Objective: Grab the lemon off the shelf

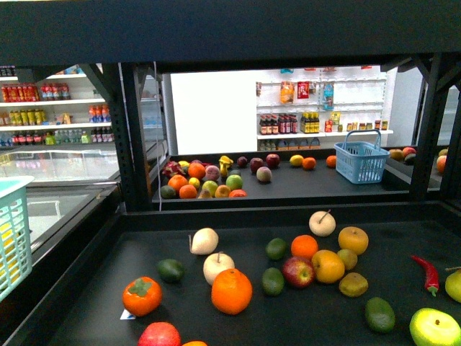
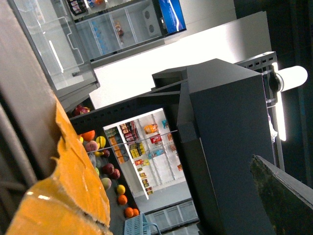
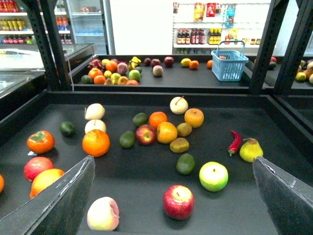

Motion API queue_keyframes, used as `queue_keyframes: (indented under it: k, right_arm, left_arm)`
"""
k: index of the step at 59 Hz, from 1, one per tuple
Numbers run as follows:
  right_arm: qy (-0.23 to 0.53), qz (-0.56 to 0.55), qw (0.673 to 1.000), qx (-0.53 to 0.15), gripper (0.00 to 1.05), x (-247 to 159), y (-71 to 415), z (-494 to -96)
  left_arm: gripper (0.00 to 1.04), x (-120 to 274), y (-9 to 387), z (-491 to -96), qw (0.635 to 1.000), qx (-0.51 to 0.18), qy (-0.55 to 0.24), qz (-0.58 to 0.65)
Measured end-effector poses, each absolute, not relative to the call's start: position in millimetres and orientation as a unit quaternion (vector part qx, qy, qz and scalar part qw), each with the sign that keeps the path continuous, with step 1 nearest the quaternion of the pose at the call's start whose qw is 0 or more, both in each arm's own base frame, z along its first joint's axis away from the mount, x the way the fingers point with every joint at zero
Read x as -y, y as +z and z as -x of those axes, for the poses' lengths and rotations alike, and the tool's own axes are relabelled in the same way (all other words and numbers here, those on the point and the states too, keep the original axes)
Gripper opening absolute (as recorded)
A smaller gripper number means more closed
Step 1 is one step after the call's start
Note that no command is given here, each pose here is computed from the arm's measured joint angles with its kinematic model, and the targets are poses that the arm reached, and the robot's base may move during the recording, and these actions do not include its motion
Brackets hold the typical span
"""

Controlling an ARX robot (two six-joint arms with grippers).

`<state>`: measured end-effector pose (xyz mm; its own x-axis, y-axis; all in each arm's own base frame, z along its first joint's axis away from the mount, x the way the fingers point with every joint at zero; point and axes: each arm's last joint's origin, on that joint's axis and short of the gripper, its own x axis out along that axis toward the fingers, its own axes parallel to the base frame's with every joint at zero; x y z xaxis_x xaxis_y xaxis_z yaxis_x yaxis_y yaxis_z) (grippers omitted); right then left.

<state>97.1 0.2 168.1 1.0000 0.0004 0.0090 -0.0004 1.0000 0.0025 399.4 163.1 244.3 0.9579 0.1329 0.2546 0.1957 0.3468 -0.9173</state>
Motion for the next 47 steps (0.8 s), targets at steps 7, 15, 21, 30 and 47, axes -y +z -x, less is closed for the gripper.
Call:
queue_keyframes:
  k: [7, 15, 21, 30, 47]
  right_arm:
    - [0.000, -0.001, 1.000, 0.004, 0.97, 0, 168, -97]
    - [0.000, -0.001, 1.000, 0.004, 0.97, 0, 168, -97]
    - [0.000, -0.001, 1.000, 0.004, 0.97, 0, 168, -97]
    - [0.000, -0.001, 1.000, 0.004, 0.97, 0, 168, -97]
    - [0.000, -0.001, 1.000, 0.004, 0.97, 0, 168, -97]
  left_arm:
    - [0.97, -162, 246, -394, 0.806, 0.136, -0.013, 0.575]
    - [0.97, -162, 245, -387, 0.808, 0.125, 0.000, 0.576]
    - [0.97, -165, 242, -385, 0.811, 0.119, 0.015, 0.572]
    - [0.97, -167, 234, -385, 0.813, 0.109, 0.033, 0.570]
    - [0.97, -163, 231, -381, 0.817, 0.094, 0.039, 0.568]
